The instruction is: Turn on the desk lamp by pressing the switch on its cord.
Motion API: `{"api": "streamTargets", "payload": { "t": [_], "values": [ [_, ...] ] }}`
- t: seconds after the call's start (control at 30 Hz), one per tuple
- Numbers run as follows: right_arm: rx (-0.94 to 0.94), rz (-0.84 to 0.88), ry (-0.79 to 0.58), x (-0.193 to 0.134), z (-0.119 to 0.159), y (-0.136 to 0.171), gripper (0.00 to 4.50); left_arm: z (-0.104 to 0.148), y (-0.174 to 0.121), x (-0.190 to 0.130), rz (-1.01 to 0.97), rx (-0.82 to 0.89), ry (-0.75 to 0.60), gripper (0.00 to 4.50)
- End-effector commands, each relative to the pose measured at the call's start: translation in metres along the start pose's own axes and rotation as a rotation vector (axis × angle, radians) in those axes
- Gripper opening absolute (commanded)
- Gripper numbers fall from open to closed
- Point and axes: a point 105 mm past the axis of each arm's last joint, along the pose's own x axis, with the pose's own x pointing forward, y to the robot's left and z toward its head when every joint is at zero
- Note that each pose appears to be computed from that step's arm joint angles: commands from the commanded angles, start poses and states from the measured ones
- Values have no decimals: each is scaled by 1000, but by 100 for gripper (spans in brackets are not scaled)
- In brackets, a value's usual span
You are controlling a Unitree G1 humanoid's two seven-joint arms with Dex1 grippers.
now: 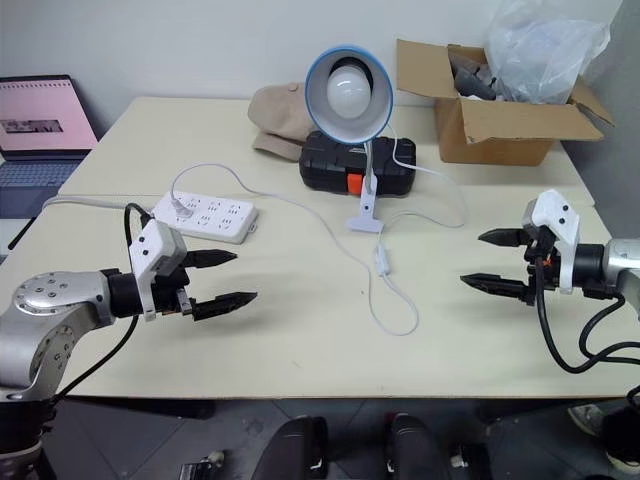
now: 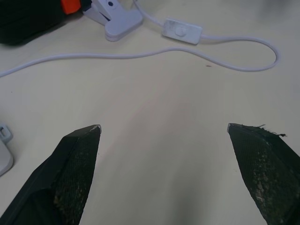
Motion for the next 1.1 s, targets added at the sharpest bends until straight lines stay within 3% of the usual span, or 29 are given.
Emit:
{"api": "streamTargets", "payload": {
  "t": [0.03, 0.67, 0.93, 1.1],
  "values": [
    [-35, -9, -10, -5, 9, -2, 446, 12, -4, -2, -24, 38, -34, 450],
    [-21, -57, 14, 0, 2, -8, 446, 12, -5, 0, -12, 54, -14, 450],
    [107, -113, 4, 12, 8, -14, 446, 11, -13, 4, -57, 76, -3, 450],
    [252, -55, -16, 37, 24, -7, 446, 11, -17, 12, -96, 107, 1, 450]
  ]
}}
